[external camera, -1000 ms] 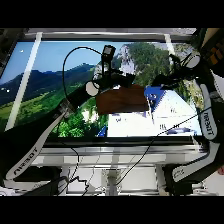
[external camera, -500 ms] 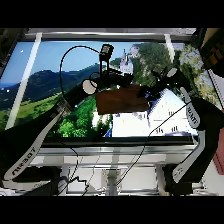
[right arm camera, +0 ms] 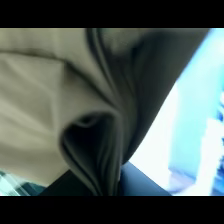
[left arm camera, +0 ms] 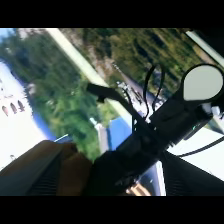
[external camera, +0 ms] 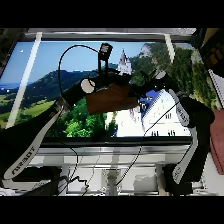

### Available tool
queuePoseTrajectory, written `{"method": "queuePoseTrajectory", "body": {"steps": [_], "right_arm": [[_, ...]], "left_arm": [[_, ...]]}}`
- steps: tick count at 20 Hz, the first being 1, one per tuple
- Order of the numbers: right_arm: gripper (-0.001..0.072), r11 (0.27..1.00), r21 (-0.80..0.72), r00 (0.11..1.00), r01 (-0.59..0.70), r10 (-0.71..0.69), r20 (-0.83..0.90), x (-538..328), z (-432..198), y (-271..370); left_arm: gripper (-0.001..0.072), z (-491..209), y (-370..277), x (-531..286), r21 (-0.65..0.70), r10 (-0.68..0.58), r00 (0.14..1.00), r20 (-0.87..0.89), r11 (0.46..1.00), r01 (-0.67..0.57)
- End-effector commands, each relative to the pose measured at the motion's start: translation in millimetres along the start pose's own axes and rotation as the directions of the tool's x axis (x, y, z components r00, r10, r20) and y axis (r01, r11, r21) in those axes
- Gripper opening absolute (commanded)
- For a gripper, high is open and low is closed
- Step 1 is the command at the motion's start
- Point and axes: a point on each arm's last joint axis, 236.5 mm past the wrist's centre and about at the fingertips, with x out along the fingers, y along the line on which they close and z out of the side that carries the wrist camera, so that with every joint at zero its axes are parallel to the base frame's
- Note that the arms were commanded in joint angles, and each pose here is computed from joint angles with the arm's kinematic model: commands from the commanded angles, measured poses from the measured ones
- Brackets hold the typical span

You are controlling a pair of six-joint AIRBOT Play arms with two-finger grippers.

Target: Fold the clothes and pants, and hang the long-sleeved shirts on hangers.

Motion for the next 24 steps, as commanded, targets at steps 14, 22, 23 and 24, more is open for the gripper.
{"method": "queuePoseTrajectory", "body": {"steps": [14,22,23,24], "right_arm": [[0.0022,0.997,0.054,0.769,0.049,-0.072,0.635,-385.5,43.6,45.6],[0.0023,0.606,0.745,0.521,0.279,-0.747,0.413,-563.6,-166.7,-137.7],[0.0023,0.537,0.8,0.528,0.268,-0.776,0.344,-569.6,-196.4,-153.6],[0.0022,0.478,0.841,0.538,0.253,-0.792,0.289,-572.9,-221.4,-165.5]], "left_arm": [[0.0011,-31.7,236.7,-256.3,0.286,0.664,0.603,-0.442,0.742,-0.607],[0.0012,13.4,247.9,-383.2,0.237,0.812,0.488,-0.321,0.568,-0.788],[0.0012,15.4,246.1,-386.1,0.236,0.814,0.488,-0.314,0.565,-0.791],[0.0012,16.2,244.8,-387.1,0.235,0.815,0.489,-0.311,0.564,-0.791]]}}
